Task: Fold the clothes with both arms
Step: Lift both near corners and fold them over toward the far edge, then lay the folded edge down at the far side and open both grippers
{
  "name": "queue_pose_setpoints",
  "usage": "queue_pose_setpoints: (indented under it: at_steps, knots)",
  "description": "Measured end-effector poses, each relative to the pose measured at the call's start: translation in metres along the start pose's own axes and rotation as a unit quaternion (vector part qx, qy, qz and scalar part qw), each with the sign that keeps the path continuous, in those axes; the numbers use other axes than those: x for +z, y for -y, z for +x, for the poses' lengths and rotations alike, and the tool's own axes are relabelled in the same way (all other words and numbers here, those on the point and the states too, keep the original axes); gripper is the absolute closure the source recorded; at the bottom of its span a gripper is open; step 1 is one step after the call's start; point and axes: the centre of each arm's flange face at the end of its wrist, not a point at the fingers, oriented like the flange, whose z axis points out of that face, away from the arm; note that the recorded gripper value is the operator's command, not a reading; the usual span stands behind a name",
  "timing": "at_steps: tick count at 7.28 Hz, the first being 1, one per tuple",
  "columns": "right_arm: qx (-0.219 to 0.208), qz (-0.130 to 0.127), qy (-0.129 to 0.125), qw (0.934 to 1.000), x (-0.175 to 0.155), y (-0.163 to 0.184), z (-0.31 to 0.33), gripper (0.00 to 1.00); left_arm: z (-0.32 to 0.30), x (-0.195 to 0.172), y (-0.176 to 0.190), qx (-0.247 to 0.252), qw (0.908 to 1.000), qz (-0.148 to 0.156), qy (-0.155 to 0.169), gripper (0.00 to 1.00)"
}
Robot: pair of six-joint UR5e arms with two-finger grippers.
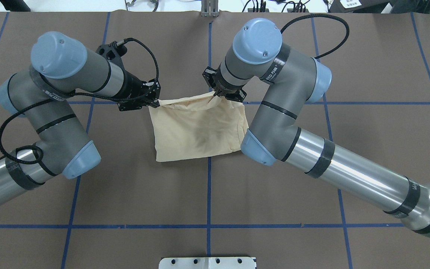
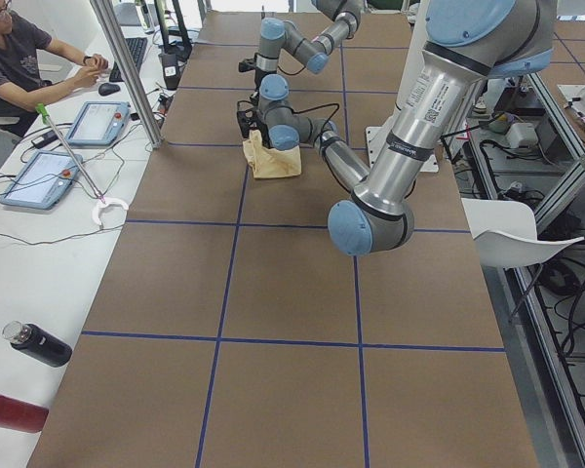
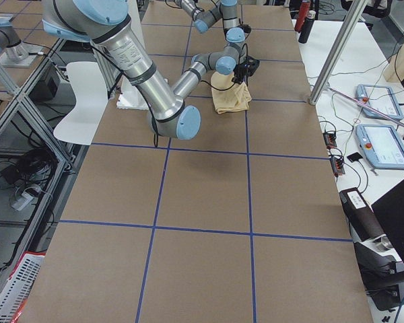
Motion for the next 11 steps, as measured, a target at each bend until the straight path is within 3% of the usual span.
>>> queue_pose_setpoints:
  at_steps: [5, 10, 11]
  knots:
    - [-0.003, 0.031, -0.020, 0.9993, 0.054, 0.023, -0.014, 1.00, -0.012, 0.048, 0.028, 0.001, 1.0000, 0.004, -0.002, 1.00]
    - [-0.016, 0.027, -0.026, 0.9992, 0.073, 0.011, -0.018, 1.00, -0.027, 0.072, 0.035, 0.002, 1.0000, 0.002, -0.002, 1.00]
    - [-0.018, 0.026, -0.028, 0.9991, 0.075, 0.009, -0.017, 0.81, -0.029, 0.073, 0.035, 0.002, 1.0000, 0.001, -0.003, 0.64]
